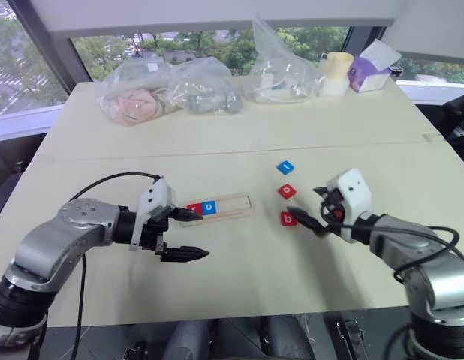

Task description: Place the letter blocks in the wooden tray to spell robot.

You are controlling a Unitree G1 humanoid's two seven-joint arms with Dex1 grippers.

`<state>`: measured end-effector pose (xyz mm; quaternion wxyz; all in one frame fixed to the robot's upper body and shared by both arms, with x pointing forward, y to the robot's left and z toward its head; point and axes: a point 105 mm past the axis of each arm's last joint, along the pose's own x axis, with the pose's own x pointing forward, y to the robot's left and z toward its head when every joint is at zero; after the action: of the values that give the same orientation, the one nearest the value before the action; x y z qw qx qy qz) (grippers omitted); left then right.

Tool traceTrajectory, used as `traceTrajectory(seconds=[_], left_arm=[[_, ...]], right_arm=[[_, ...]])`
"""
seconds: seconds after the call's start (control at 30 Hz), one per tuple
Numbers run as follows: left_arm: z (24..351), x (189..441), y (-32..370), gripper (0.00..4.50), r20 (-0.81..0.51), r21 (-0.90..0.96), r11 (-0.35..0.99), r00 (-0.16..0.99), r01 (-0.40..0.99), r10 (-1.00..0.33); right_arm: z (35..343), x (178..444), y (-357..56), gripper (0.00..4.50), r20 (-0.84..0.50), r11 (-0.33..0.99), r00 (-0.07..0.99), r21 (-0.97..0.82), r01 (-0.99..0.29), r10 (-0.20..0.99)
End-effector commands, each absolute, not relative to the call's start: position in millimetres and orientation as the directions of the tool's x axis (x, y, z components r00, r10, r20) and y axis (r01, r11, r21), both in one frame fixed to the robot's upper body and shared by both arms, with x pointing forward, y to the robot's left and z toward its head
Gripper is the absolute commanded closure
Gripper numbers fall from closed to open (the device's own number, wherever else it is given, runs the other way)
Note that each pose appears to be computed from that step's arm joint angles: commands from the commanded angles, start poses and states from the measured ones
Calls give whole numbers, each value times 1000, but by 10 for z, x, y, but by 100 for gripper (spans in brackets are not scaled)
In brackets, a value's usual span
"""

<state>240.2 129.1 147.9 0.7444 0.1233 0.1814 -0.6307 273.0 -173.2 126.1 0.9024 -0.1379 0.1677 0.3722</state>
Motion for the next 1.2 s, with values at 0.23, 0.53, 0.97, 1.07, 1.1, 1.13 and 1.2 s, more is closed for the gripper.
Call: traceTrajectory(seconds=[0.23,0.53,0.97,1.07,1.1,1.13,1.2], left_arm=[[1590,2324,1175,0,-418,13,65,65,998,-906],[1545,2318,1208,0,-415,7,125,117,992,-902],[1508,2566,1630,0,-459,60,335,324,940,-827],[1587,2771,2069,0,-480,133,492,490,860,-728],[1624,2780,2136,0,-477,134,509,506,850,-719],[1643,2761,2161,0,-479,131,507,502,852,-720],[1621,2711,2151,0,-497,119,485,475,866,-726]], right_arm=[[1058,2977,-1902,5,-473,370,450,-258,-893,758],[871,3163,-1826,5,-514,245,362,-283,-927,777],[1120,3239,-1604,335,-459,222,329,-272,-936,825],[1422,3349,-1325,335,-415,217,311,-258,-942,855],[1495,3385,-1232,335,-412,207,304,-264,-942,859],[1551,3414,-1118,335,-413,190,291,-269,-944,863],[1595,3435,-920,335,-426,143,255,-277,-950,868]])
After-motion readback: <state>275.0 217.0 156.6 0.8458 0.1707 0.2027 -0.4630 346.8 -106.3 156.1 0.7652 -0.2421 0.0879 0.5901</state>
